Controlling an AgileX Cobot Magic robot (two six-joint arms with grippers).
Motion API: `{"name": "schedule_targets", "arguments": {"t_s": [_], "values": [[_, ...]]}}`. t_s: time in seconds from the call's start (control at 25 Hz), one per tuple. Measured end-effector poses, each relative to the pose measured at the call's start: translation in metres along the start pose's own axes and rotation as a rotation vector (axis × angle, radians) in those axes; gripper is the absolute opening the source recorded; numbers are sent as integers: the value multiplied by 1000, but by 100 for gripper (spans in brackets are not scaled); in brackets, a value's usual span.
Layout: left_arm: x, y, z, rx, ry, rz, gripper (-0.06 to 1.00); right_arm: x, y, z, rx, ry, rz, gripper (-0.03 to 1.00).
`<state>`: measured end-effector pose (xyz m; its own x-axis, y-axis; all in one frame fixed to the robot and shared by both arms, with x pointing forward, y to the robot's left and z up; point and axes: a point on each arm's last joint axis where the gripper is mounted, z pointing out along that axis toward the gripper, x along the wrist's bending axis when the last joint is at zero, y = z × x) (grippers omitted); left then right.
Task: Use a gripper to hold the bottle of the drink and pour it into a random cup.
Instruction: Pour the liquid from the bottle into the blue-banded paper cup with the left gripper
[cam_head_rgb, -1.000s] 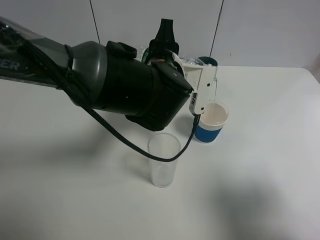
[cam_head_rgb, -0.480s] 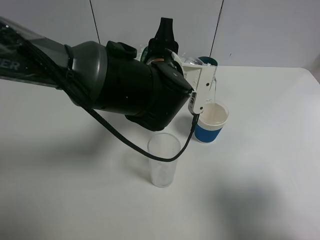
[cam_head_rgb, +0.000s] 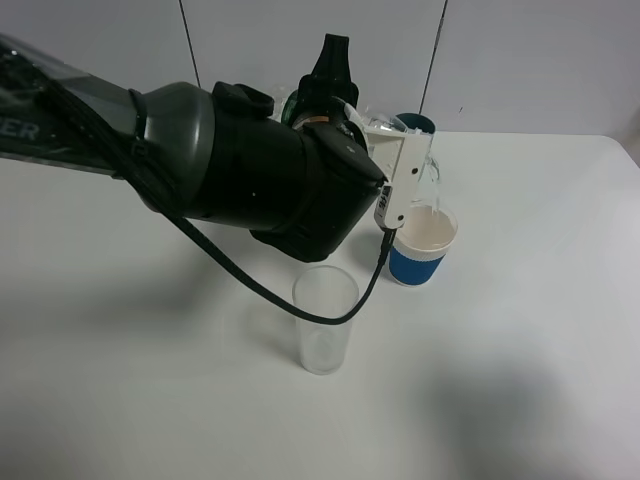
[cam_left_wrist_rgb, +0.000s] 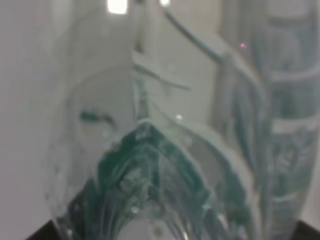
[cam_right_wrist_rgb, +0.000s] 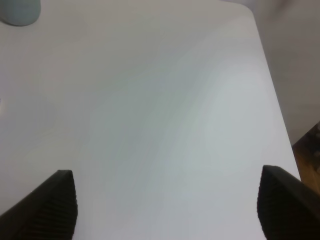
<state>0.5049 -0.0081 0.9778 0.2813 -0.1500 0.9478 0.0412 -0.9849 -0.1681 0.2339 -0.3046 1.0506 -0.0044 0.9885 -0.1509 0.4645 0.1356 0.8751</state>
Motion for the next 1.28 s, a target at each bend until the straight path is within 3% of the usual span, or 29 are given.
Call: {"name": "schedule_targets", "arguments": {"t_s": [1.28], "values": [[2, -2, 0, 22, 21, 4, 46, 0, 0, 0, 0, 0, 0, 74]]}}
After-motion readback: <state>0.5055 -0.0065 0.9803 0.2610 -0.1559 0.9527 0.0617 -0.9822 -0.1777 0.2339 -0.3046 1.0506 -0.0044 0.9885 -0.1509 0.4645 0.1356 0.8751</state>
